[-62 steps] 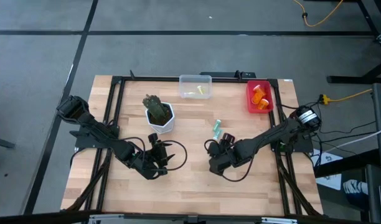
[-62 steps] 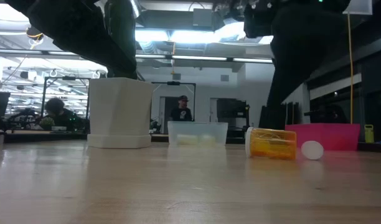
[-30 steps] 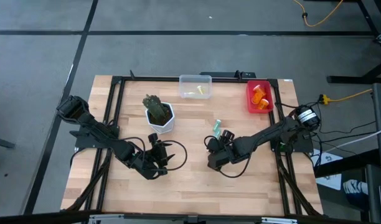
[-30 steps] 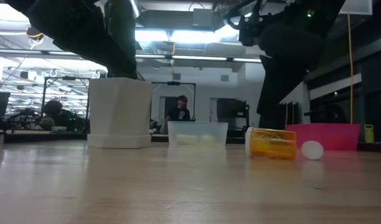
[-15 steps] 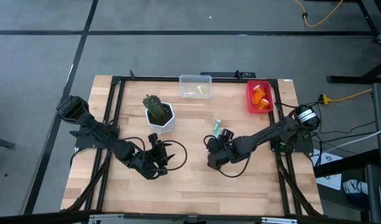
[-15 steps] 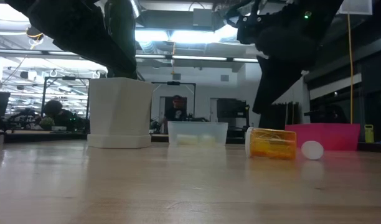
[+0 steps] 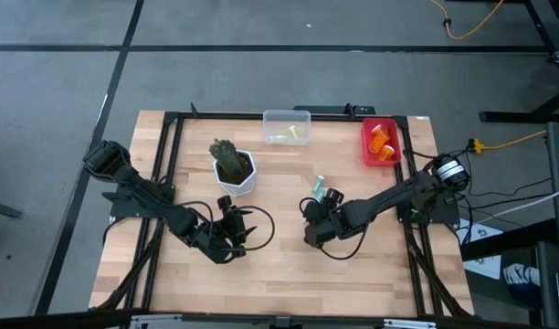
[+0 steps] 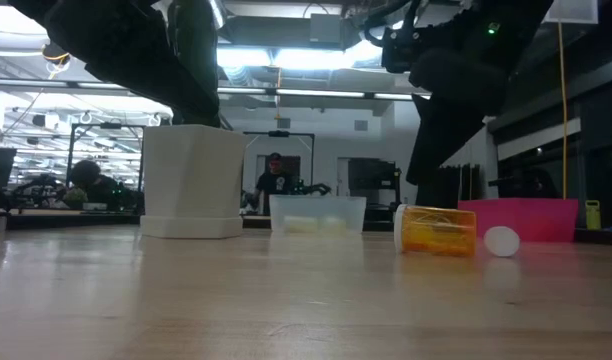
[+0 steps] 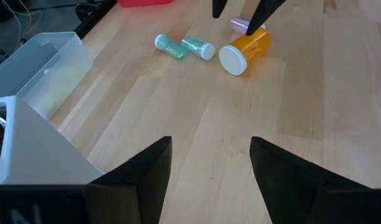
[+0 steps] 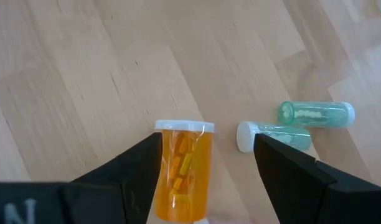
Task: Pick and place medicine bottles into bin by pill shape (circle, oval)
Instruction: Put the large orange pill bottle into the red bin
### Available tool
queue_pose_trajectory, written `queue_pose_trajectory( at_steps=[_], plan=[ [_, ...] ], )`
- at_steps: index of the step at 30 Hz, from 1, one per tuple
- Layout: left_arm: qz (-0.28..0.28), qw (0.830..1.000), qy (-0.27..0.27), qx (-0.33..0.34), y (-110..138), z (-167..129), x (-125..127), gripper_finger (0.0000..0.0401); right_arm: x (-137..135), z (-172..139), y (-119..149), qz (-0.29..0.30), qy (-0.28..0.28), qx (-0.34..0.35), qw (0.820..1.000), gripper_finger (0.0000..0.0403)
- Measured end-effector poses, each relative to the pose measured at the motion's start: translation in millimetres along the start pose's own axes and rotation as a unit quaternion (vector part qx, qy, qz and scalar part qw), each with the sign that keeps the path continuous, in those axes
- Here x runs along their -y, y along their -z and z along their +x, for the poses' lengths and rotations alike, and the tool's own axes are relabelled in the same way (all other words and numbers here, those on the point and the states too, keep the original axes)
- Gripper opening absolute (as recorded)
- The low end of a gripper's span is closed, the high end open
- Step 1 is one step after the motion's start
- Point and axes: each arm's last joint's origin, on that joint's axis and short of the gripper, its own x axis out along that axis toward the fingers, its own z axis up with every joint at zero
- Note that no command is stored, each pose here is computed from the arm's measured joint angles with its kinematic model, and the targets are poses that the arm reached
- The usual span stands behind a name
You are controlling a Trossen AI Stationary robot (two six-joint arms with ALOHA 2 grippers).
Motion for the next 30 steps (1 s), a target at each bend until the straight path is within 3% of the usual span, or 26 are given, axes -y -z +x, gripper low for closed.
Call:
queue_pose_trajectory(
  at_steps=[11, 16, 24, 30],
  plan=[
    [0.0, 1.0, 0.0, 0.0, 0.0, 0.0, 0.1, 0.0211, 0.4, 0.1, -0.4, -0.003, 0.008, 0.008, 1.0, 0.0255],
    [0.0, 1.0, 0.0, 0.0, 0.0, 0.0, 0.0, 0.0211, -0.2, 0.0, 0.0, -0.053, -0.001, 0.001, 0.999, 0.0255],
    [0.0, 1.0, 0.0, 0.0, 0.0, 0.0, 0.0, 0.0211, -0.4, 0.1, 0.1, -0.042, -0.004, -0.001, 0.999, 0.0255],
    [0.0, 1.0, 0.0, 0.0, 0.0, 0.1, 0.0, 0.0211, -0.4, 0.1, 0.0, -0.04, -0.003, 0.0, 0.999, 0.0286]
  ],
)
